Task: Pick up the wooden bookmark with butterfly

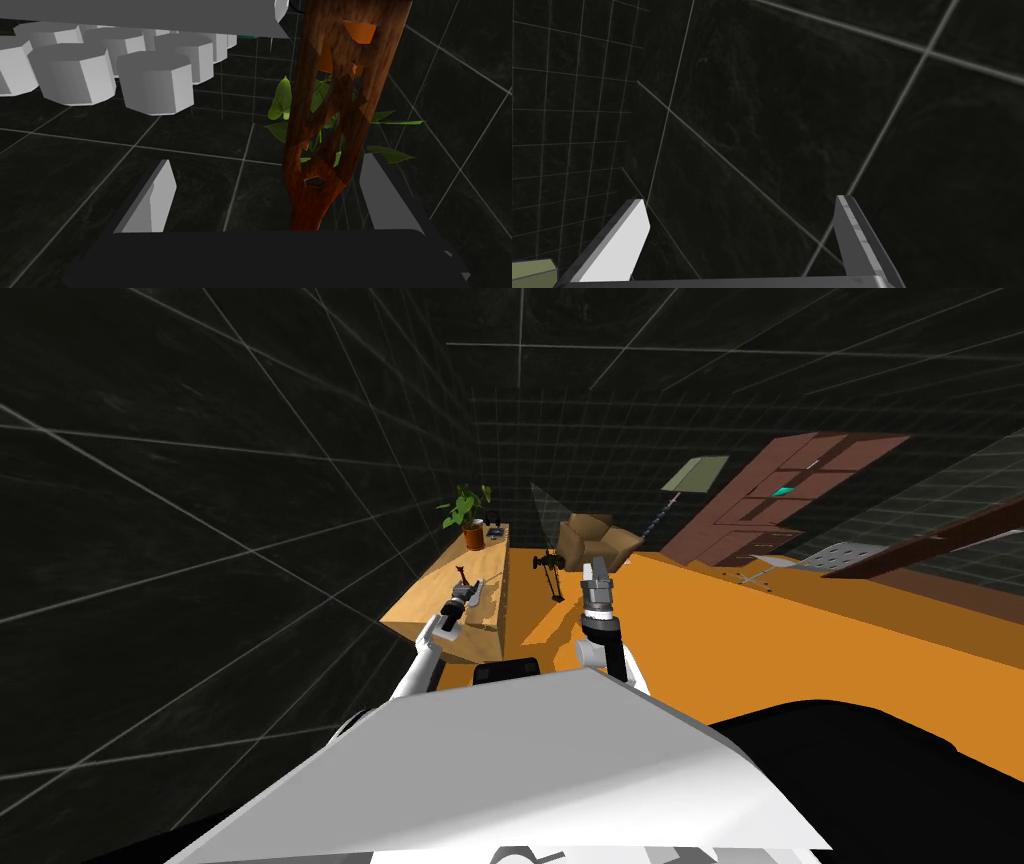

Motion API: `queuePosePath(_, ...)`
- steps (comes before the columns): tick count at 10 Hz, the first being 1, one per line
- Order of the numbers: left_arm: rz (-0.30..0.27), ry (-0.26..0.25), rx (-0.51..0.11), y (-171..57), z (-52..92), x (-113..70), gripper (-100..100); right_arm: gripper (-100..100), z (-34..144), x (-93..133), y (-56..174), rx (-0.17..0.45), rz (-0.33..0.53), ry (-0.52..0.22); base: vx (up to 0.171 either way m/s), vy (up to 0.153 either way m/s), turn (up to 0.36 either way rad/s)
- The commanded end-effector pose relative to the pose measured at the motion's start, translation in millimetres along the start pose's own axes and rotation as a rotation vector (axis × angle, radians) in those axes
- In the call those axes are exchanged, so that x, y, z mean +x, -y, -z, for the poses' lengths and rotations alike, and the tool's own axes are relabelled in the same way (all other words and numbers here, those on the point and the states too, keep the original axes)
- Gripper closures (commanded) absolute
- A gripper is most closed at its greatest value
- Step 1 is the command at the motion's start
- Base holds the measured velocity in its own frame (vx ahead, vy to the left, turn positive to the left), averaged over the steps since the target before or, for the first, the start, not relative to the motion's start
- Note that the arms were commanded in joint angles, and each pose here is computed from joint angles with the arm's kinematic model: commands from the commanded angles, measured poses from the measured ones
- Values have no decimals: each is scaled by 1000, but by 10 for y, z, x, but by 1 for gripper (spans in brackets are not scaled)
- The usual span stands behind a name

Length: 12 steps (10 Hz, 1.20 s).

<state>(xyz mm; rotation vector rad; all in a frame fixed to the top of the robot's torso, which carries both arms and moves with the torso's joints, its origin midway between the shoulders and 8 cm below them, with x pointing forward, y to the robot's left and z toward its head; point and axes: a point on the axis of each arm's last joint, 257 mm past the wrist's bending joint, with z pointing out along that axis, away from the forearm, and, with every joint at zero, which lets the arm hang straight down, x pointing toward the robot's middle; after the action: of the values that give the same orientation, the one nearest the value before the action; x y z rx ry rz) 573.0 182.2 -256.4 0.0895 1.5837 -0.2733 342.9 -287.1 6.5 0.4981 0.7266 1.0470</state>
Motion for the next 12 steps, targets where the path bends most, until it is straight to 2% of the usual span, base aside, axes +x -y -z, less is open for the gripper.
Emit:
queuePosePath(1,-11,21,49,8,-100,-115,-100,0,0,0,0,0,0,0,4,-90,195)
queuePosePath(2,-3,11,47,-7,-143,-79,-100,0,1,0,1,0,0,0,-5,-97,143)
queuePosePath(3,1,-13,38,-47,-123,44,-100,0,0,0,0,0,0,0,-8,-52,-5)
queuePosePath(4,-11,17,81,-54,-210,-122,-100,0,0,0,0,0,0,0,-8,-86,170)
queuePosePath(5,-4,1,74,-87,-252,-64,-100,0,0,0,0,0,0,0,-13,-97,149)
queuePosePath(6,0,-29,62,-145,-223,83,-100,0,0,0,0,0,0,0,-10,-46,5)
queuePosePath(7,-15,13,102,-159,-322,-158,-100,0,0,0,0,0,0,0,-2,-85,193)
queuePosePath(9,-3,-31,79,-269,-324,41,-100,0,0,0,0,0,0,0,-13,-67,63)
queuePosePath(10,-18,0,106,-342,-416,-168,-100,0,0,0,0,0,0,0,-25,-69,207)
queuePosePath(12,-8,-29,86,-432,-416,-41,-100,0,0,0,0,0,0,0,-6,-63,55)
